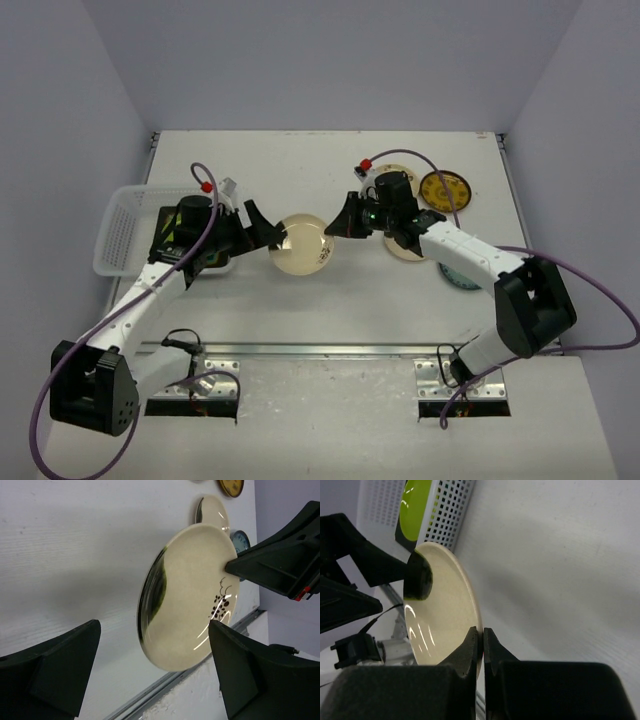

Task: Place the plates into the plastic bin on the countertop

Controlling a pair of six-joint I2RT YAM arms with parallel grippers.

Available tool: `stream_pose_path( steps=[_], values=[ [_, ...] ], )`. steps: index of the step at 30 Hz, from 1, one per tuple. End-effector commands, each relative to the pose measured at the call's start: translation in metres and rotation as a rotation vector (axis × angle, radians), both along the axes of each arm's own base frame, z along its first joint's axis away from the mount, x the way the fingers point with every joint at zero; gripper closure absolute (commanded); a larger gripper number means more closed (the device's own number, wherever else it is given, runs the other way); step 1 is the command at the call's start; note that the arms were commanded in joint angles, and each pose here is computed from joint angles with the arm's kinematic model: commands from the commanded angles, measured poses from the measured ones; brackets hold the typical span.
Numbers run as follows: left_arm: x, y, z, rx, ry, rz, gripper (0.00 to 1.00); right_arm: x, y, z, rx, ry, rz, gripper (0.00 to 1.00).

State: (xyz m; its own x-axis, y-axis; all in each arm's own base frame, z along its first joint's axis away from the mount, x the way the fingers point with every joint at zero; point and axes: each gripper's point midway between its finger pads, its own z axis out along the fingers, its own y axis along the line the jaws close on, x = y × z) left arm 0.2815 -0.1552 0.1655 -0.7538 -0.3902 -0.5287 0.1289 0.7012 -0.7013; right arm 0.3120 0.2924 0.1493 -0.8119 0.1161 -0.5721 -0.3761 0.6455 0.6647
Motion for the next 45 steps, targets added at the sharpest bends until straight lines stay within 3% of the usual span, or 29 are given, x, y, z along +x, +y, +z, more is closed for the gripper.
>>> stream_pose_path(
  steps=[1, 3, 4, 8, 11, 12, 13, 15, 19, 24, 33, 37, 40, 43, 45],
  values=[
    [0.009, -0.012, 0.013, -0.036, -0.064, -0.038, 0.53, -0.018, 0.019, 0.045, 0.183, -0.049, 0.118, 1.00],
    [0.010, -0.012, 0.011, -0.031, -0.062, -0.040, 0.77, -0.019, 0.020, 0.050, 0.200, -0.058, 0.121, 1.00],
    [0.010, -0.011, 0.011, -0.027, -0.063, -0.039, 0.84, -0.019, 0.020, 0.052, 0.206, -0.062, 0.122, 1.00],
    [0.012, -0.011, 0.012, -0.015, -0.069, -0.039, 1.00, -0.020, 0.022, 0.058, 0.225, -0.066, 0.132, 1.00],
    [0.018, -0.004, 0.017, 0.019, -0.079, -0.003, 1.00, -0.020, 0.021, 0.060, 0.228, -0.073, 0.135, 0.94],
    [0.022, 0.002, 0.019, 0.040, -0.087, 0.034, 1.00, -0.019, 0.019, 0.058, 0.226, -0.072, 0.128, 0.71],
    [0.026, 0.011, 0.019, 0.072, -0.083, 0.086, 1.00, -0.018, 0.016, 0.056, 0.223, -0.071, 0.118, 0.39],
    [0.040, 0.053, 0.028, 0.149, -0.085, 0.314, 1.00, -0.006, -0.009, 0.042, 0.191, -0.051, 0.022, 0.02],
    [0.043, 0.143, 0.041, 0.119, -0.091, 0.671, 1.00, 0.001, -0.053, 0.014, 0.149, -0.004, -0.114, 0.01],
    [0.016, 0.241, 0.024, 0.021, -0.037, 1.116, 1.00, -0.011, -0.093, -0.013, 0.086, 0.016, -0.208, 0.01],
    [0.020, 0.269, -0.011, 0.023, 0.062, 1.221, 0.99, -0.015, -0.132, -0.025, -0.019, 0.015, -0.356, 0.01],
    [0.013, 0.274, -0.021, 0.040, 0.067, 1.257, 0.86, -0.010, -0.153, -0.026, -0.049, -0.011, -0.487, 0.01],
    [0.008, 0.278, -0.024, 0.056, 0.071, 1.290, 0.75, -0.012, -0.154, -0.023, -0.049, -0.019, -0.478, 0.01],
    [0.007, 0.277, -0.023, 0.049, 0.065, 1.292, 0.40, -0.016, -0.150, -0.022, -0.050, 0.000, -0.444, 0.01],
    [0.008, 0.276, -0.023, 0.047, 0.068, 1.284, 0.07, -0.018, -0.150, -0.020, -0.055, 0.002, -0.438, 0.01]
  ],
)
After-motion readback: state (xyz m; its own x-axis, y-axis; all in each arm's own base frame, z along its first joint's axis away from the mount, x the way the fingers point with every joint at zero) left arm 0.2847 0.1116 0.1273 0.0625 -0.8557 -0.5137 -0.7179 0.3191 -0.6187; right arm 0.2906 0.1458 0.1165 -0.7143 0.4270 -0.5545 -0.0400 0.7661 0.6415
